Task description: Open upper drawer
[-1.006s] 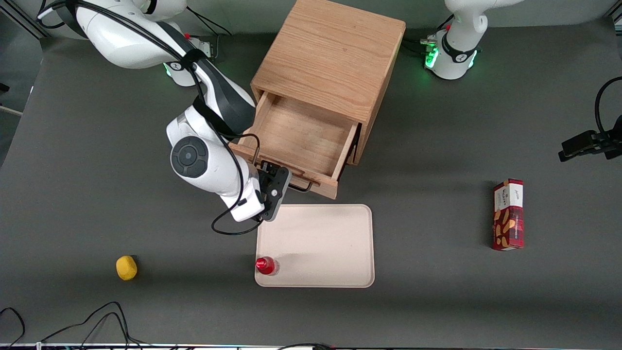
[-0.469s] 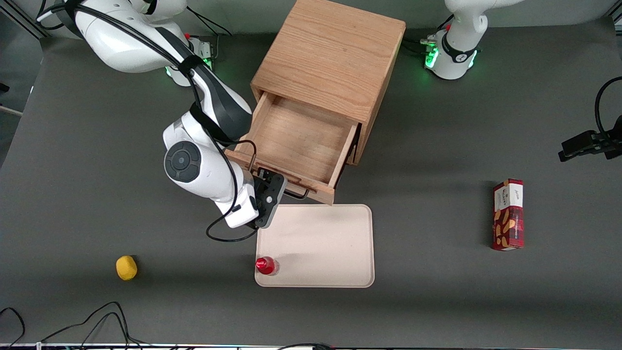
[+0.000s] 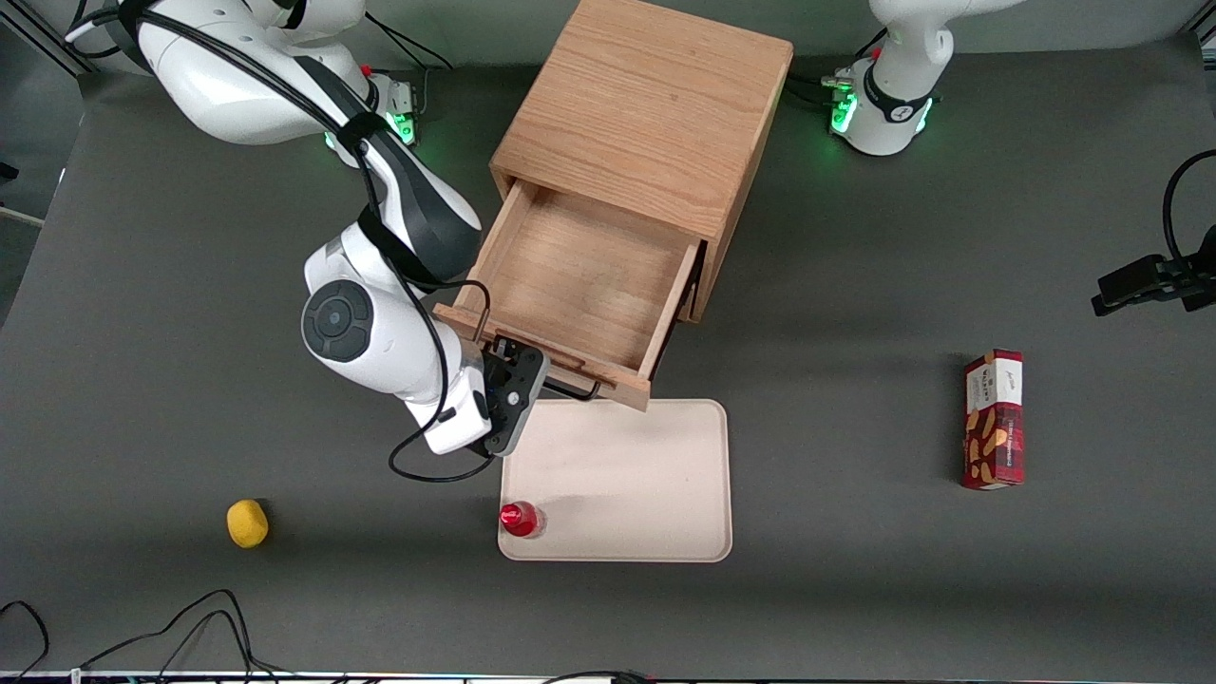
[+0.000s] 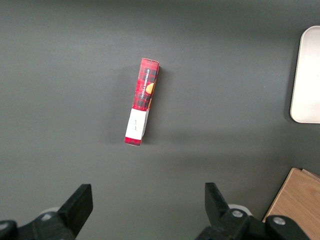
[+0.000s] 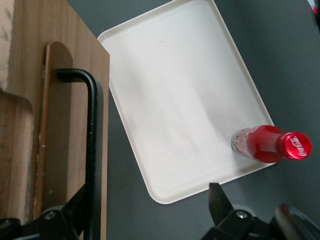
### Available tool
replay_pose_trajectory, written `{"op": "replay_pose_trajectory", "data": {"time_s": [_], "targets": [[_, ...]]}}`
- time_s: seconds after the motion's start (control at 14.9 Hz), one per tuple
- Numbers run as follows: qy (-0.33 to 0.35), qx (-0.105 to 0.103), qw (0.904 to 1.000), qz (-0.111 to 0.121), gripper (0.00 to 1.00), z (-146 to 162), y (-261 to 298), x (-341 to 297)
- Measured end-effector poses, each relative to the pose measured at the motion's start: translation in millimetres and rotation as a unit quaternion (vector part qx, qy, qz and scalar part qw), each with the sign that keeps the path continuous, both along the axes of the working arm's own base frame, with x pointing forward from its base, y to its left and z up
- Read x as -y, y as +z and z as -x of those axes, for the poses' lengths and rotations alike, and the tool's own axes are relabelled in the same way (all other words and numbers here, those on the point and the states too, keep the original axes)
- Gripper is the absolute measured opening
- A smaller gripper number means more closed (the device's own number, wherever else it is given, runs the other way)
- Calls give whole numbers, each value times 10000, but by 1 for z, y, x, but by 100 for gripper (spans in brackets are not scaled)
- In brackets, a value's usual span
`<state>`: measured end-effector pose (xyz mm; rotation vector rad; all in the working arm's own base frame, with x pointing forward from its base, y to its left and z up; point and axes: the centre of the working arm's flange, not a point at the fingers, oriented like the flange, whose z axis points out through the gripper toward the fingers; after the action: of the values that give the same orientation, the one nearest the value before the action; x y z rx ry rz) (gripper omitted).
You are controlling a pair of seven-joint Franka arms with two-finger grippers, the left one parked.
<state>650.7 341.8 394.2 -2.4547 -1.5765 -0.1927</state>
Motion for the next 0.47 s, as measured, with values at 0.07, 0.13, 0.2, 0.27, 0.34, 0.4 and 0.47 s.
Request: {"op": "replay_pose_trajectory", "data": {"time_s": [0.07,0.13,0.2,0.27,0.34,0.4,0.47], "targets": [[-8,10,10000,-8,100,-1,1,1],[-11,19,10000,-16,100,-2,0,1],[-11,37,10000,-28,100,-3,0,0],[-8,64,10000,-44,100,-4,0,0],[-8,88,9999,-58,100,-4,0,0],[-14,97,9999,-59,100,-5,0,1],[-21,106,9999,-54,100,-6,0,2]]}}
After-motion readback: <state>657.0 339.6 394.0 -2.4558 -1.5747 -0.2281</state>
